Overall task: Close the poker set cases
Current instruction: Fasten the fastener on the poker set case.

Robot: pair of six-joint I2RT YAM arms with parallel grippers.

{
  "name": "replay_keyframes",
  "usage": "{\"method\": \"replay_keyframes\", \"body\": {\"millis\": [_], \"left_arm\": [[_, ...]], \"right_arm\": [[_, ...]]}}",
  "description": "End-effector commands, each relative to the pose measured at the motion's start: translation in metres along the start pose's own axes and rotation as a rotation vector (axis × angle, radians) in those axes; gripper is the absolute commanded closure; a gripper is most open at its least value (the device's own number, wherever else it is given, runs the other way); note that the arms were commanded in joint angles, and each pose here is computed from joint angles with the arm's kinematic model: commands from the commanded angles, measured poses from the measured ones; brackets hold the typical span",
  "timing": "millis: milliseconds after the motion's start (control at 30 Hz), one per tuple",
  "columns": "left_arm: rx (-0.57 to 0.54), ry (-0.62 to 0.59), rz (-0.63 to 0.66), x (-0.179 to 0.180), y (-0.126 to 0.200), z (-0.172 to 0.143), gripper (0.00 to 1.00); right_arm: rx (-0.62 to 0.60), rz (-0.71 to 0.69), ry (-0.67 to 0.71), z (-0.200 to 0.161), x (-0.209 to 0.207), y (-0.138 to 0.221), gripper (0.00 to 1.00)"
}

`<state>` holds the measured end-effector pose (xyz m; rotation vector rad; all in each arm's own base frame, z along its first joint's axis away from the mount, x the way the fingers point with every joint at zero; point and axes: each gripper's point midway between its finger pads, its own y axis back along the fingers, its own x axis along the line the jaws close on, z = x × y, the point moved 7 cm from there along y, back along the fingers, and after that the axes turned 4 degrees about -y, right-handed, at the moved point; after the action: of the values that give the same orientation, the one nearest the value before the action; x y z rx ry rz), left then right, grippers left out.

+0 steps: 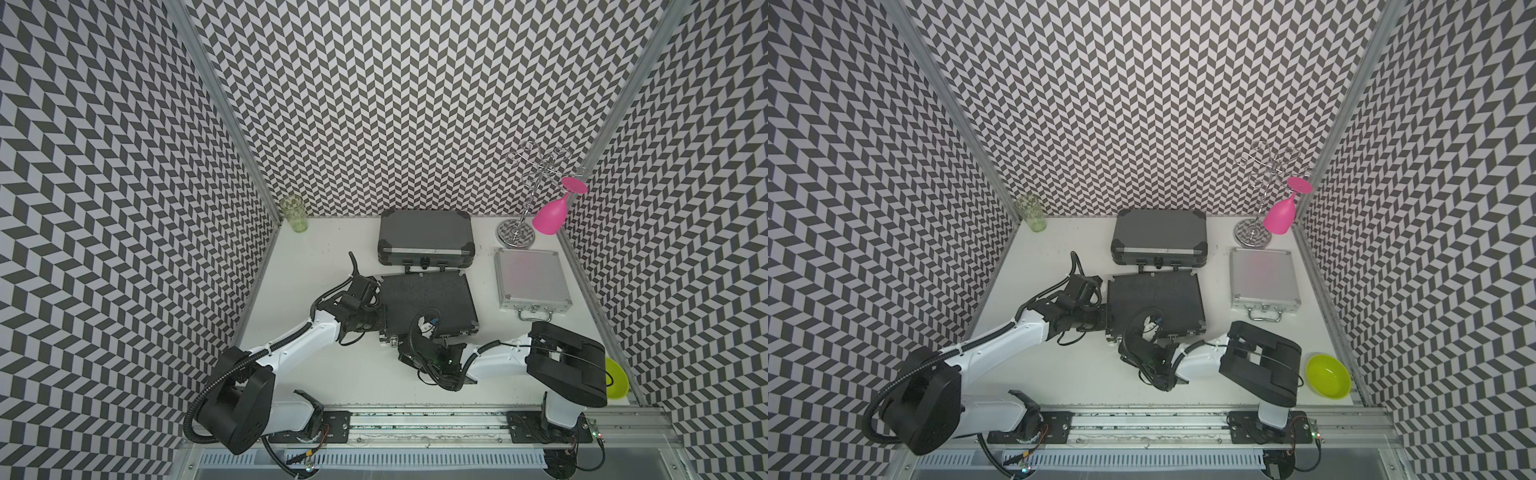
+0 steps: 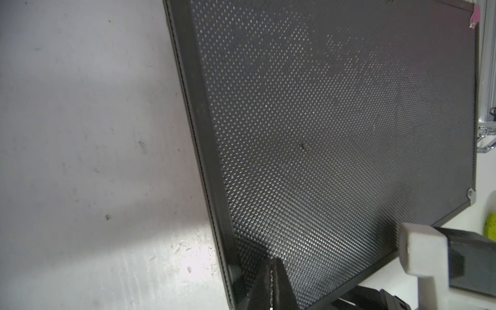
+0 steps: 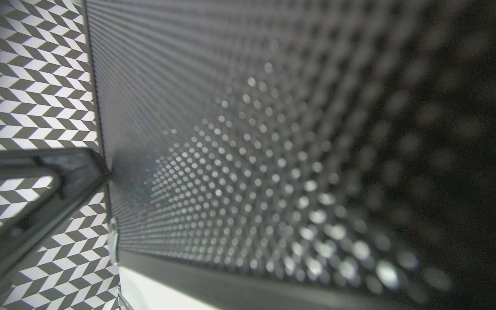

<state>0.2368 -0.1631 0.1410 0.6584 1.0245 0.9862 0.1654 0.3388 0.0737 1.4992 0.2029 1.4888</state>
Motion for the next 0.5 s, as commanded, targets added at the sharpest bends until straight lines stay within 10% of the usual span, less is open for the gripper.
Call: {"method": "replay_keyframes", "body": {"millis": [0, 467], "left_arm": [[0.113, 0.006, 0.069, 0.011, -0.004, -0.022, 0.91], [0.114, -0.009, 0.082, 0.012, -0.003, -0.021, 0.92]], "right_arm": [[-0.007, -0.065, 0.009, -0.003, -0.012, -0.009, 0.82], [-0.050, -0.032, 0.000, -0.001, -0.002, 0.016, 0.78]]}}
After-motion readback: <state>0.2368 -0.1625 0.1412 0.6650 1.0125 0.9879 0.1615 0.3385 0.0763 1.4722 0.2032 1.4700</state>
